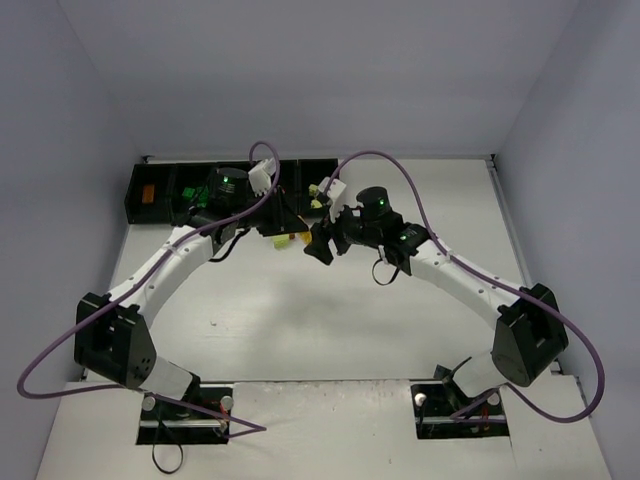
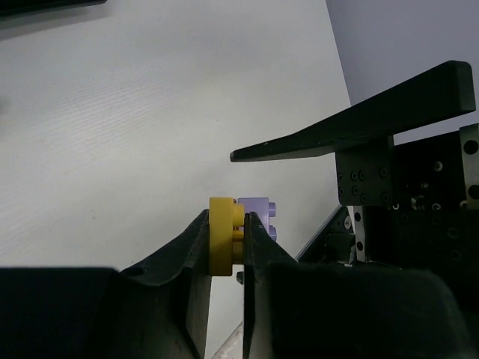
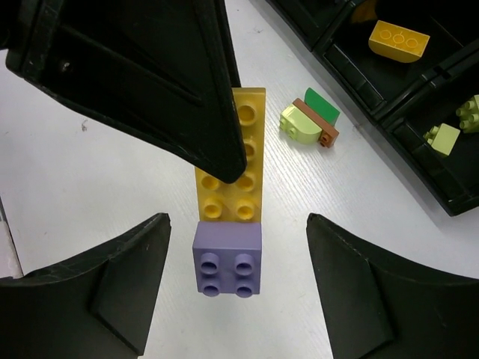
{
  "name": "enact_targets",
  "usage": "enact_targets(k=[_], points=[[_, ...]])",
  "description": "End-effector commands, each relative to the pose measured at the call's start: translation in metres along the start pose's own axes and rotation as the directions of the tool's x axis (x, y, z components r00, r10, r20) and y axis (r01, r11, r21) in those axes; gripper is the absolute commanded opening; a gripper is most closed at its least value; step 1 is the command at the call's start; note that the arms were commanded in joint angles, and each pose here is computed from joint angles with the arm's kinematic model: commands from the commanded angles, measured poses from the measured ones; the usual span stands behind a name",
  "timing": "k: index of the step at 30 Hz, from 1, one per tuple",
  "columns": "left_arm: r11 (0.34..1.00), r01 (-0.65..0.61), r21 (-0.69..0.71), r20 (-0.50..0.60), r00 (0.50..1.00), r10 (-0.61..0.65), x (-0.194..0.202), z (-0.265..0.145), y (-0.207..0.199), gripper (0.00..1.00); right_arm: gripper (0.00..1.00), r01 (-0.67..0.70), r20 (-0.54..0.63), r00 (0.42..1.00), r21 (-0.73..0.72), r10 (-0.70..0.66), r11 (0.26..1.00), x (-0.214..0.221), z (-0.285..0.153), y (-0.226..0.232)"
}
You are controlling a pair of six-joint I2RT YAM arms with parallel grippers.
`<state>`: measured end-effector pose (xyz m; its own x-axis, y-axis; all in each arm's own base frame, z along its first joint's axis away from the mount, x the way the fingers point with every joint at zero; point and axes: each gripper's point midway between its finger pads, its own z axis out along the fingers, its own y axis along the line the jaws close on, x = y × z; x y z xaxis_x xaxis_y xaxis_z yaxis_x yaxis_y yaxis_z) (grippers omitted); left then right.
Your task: Sort the legos into containers by color
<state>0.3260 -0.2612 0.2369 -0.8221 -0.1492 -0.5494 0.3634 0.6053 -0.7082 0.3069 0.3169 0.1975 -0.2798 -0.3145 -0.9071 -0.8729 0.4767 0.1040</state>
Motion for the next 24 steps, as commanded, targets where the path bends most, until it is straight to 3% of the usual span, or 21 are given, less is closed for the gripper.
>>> enact_targets(k=[1, 6, 11, 24], points=[[0.995, -0.101, -0.002, 0.080, 0.992, 0.101, -0.018, -0.017, -0.018, 0.00, 0.70, 0.054, 0.118, 0.991, 0.025, -0.056, 0.998, -0.043, -0.013, 0.002], [0.994, -0.110, -0.020, 0.085, 0.990, 0.111, -0.021, -0.018, -0.016, 0.00, 0.68, 0.055, 0.101, 0.993, 0.040, -0.058, 0.998, -0.038, -0.012, -0.001], [0.993, -0.114, -0.026, 0.088, 0.989, 0.116, -0.022, -0.019, -0.017, 0.00, 0.59, 0.050, 0.084, 0.995, 0.042, -0.054, 0.998, -0.032, -0.010, -0.003], [0.993, -0.111, -0.031, 0.103, 0.988, 0.114, -0.027, -0.019, -0.018, 0.00, 0.58, 0.026, 0.040, 0.999, 0.023, -0.026, 0.999, -0.015, 0.000, -0.003]])
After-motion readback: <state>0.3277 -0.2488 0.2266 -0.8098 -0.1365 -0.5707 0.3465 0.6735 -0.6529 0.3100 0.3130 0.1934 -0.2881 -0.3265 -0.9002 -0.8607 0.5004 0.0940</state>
